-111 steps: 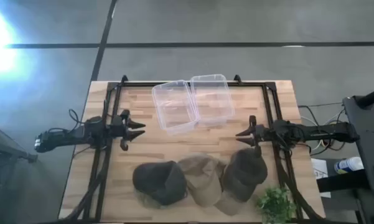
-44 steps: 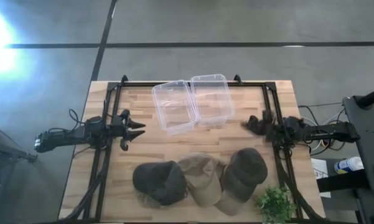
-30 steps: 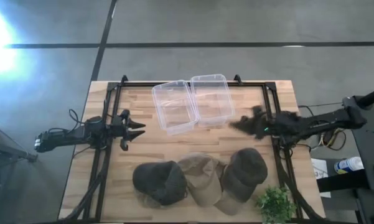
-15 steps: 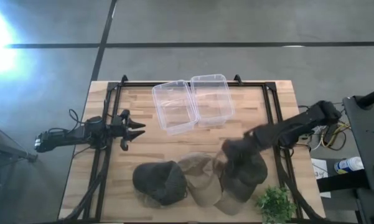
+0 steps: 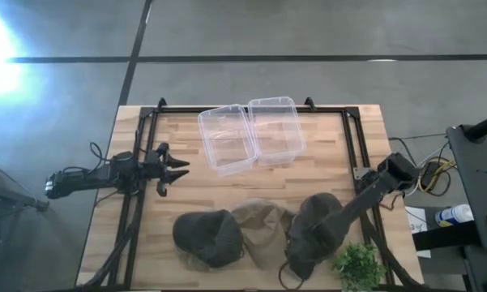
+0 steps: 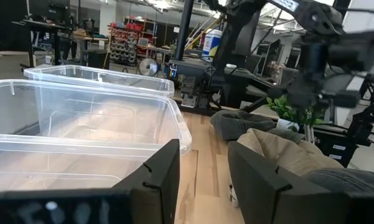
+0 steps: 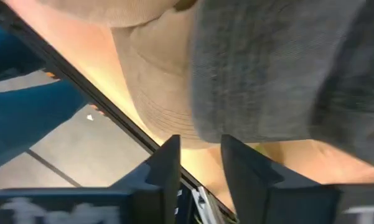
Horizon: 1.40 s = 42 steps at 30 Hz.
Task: Pick & Place hat
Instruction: Put the right black cap into the right transparent bin
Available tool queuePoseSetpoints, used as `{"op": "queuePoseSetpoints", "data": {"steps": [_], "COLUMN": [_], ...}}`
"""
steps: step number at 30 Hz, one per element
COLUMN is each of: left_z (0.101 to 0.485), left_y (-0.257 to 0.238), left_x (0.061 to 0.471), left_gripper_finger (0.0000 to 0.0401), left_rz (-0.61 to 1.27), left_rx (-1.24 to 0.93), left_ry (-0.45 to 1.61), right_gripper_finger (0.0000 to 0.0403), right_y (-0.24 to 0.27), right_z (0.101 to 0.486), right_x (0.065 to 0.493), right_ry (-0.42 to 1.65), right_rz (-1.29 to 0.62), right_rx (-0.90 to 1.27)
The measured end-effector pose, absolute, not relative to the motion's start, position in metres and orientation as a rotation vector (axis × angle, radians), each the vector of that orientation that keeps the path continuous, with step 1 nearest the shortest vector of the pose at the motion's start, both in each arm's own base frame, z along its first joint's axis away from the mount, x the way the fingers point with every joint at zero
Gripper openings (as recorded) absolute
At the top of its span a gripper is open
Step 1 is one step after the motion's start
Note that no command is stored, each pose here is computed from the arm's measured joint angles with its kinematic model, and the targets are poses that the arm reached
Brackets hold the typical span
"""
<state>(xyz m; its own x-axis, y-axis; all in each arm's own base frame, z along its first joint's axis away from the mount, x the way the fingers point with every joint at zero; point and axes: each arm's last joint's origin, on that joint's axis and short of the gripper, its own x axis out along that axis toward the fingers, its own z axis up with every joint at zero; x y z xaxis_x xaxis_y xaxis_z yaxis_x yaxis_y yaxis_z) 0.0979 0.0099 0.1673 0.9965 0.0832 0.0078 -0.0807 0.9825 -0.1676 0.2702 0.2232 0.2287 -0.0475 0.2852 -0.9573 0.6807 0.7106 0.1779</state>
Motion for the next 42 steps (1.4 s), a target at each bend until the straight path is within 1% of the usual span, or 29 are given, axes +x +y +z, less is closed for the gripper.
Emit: {"op": "queuePoseSetpoints", "data": {"steps": [5, 8, 11, 17, 19, 22, 24, 28, 35, 42], "left_z": [0.167, 0.167, 0.167, 0.167, 0.167, 0.167, 0.167, 0.167, 0.167, 0.167], "left_y": [0.01, 0.01, 0.01, 0.01, 0.01, 0.01, 0.01, 0.01, 0.01, 0.01], "left_x": [0.098, 0.098, 0.098, 0.098, 0.098, 0.098, 0.098, 0.098, 0.098, 0.098], "left_gripper_finger": [0.0131, 0.0131, 0.0131, 0.0131, 0.0131, 0.0131, 0.0131, 0.0131, 0.0131, 0.0131], "left_rz": [0.082, 0.082, 0.082, 0.082, 0.082, 0.082, 0.083, 0.083, 0.083, 0.083], "left_rx": [-0.168, -0.168, -0.168, -0.168, -0.168, -0.168, -0.168, -0.168, -0.168, -0.169], "left_ry": [-0.015, -0.015, -0.015, -0.015, -0.015, -0.015, -0.015, -0.013, -0.008, -0.008], "right_gripper_finger": [0.0183, 0.02, 0.0202, 0.0194, 0.0194, 0.0196, 0.0196, 0.0196, 0.0196, 0.0196], "right_y": [0.255, 0.272, 0.284, 0.29, 0.293, 0.296, 0.295, 0.287, 0.27, 0.249], "right_z": [0.219, 0.208, 0.205, 0.203, 0.2, 0.196, 0.198, 0.193, 0.185, 0.201], "right_x": [0.272, 0.272, 0.273, 0.274, 0.28, 0.29, 0.294, 0.3, 0.316, 0.329], "right_ry": [1.649, 1.649, 1.626, 1.586, 1.559, 1.534, 1.524, 1.473, 1.486, 1.289], "right_rz": [-0.397, -0.449, -0.531, -0.777, -0.747, -0.698, -0.714, -0.79, -0.776, -0.819], "right_rx": [0.77, 0.693, 0.569, 0.267, 0.258, 0.299, 0.301, 0.221, 0.138, 0.086]}}
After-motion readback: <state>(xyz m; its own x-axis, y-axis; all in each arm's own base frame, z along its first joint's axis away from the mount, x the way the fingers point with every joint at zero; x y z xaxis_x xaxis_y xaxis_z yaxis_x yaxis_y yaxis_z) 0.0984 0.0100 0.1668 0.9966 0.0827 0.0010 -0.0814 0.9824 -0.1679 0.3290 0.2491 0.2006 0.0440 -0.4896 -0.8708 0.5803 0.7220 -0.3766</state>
